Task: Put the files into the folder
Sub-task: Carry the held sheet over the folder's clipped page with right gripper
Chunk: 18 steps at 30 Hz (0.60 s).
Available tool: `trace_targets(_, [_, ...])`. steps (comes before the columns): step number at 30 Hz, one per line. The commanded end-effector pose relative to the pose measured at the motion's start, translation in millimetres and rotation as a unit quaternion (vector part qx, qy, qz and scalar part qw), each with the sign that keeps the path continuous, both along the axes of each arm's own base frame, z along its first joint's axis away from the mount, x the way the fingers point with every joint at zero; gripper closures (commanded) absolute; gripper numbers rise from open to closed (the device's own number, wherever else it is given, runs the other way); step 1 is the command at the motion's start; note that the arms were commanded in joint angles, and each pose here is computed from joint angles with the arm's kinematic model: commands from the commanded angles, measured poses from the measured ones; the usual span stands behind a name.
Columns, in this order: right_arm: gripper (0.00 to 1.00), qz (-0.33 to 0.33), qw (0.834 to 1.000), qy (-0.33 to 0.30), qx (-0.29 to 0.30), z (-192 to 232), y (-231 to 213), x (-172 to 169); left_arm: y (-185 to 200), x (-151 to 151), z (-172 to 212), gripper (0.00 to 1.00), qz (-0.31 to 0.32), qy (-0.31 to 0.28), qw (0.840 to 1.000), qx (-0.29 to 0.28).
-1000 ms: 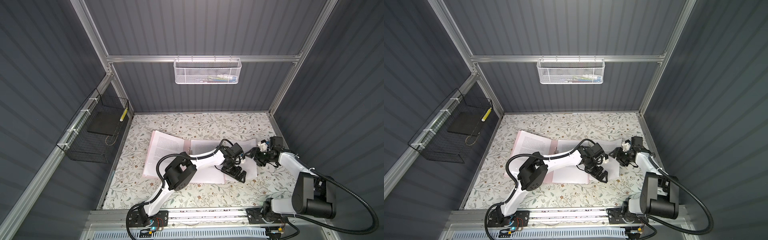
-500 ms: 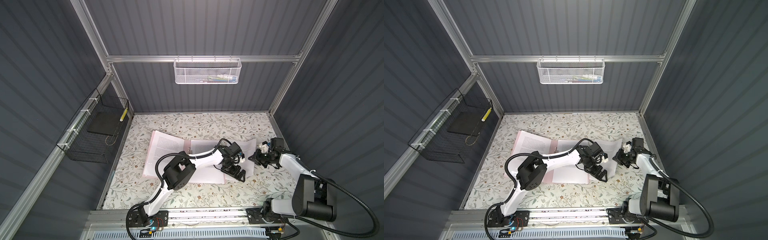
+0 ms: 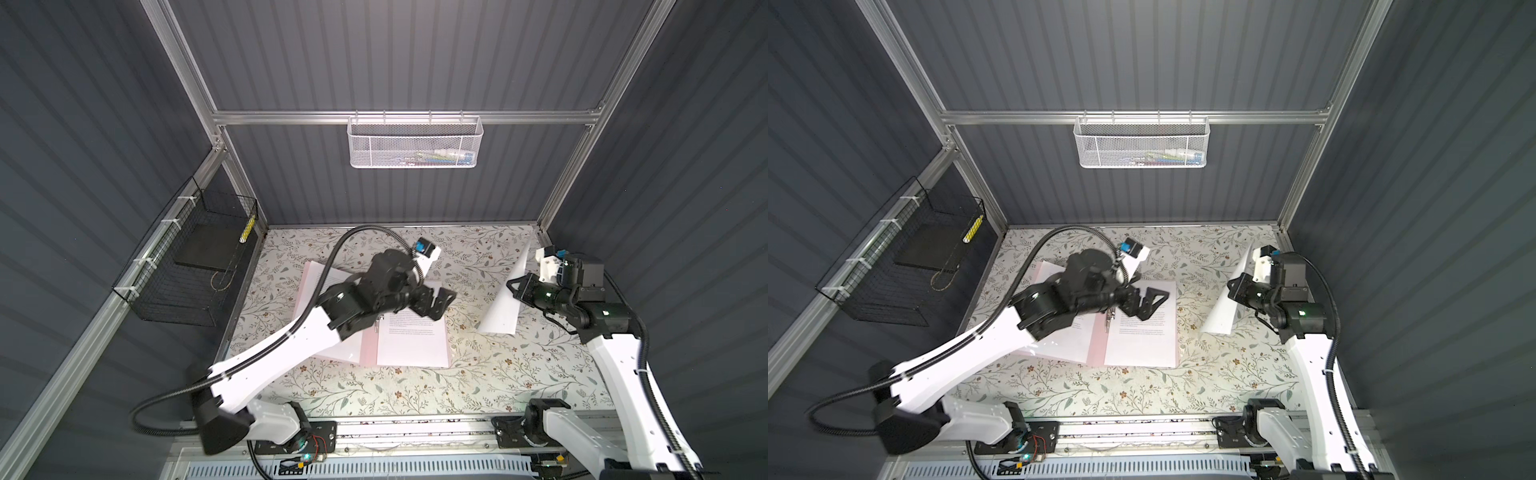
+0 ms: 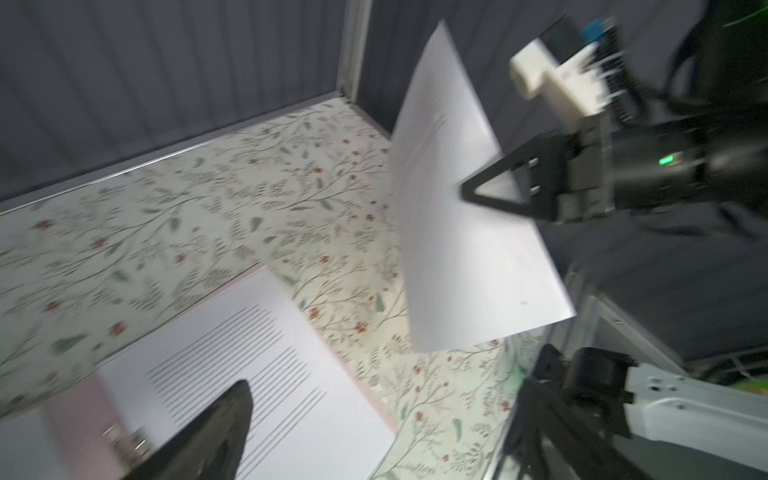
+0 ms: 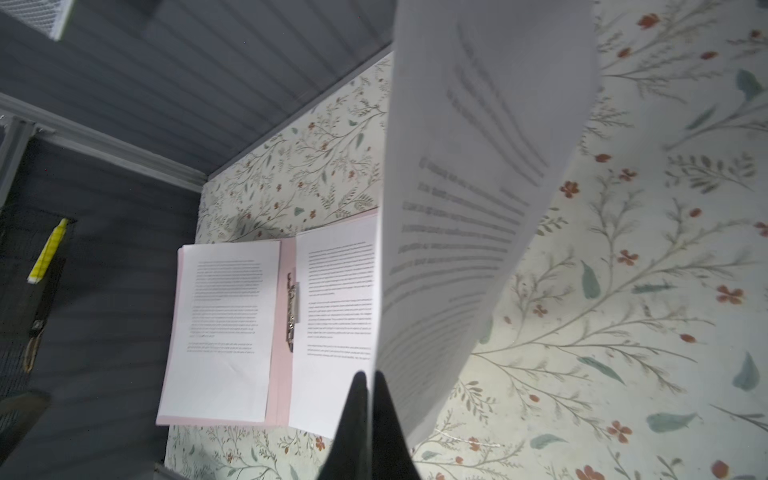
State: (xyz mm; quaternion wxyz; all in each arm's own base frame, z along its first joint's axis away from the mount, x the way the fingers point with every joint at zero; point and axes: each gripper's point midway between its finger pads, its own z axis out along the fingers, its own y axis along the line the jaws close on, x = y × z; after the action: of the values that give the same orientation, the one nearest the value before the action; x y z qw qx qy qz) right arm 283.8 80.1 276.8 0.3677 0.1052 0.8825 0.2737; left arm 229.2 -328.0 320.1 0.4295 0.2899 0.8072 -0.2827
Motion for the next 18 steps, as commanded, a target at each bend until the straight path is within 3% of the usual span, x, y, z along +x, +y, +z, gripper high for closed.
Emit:
trace_targets(1, [1.00,0.012,0.999,0.032,-0.018,-6,23,-4,76,13,-54,0.00,0.121,-0.028,0.986,0.110])
trace_targets(6, [1.00,0.110,0.994,0.011,-0.001,11,117,10,144,-13,-72,0.00,0.181,-0.030,0.977,0.110])
trace_targets(11, [1.00,0.199,0.979,-0.023,0.047,39,206,12,165,-31,-65,0.00,0.178,-0.022,0.978,0.103])
trace_targets(15, [1.00,0.217,0.971,-0.042,0.094,50,230,22,186,-36,-75,0.00,0.191,-0.019,0.970,0.152])
trace_targets(18, [1.00,0.193,0.978,-0.025,0.080,23,219,37,183,-35,-70,0.00,0.189,-0.036,0.974,0.121])
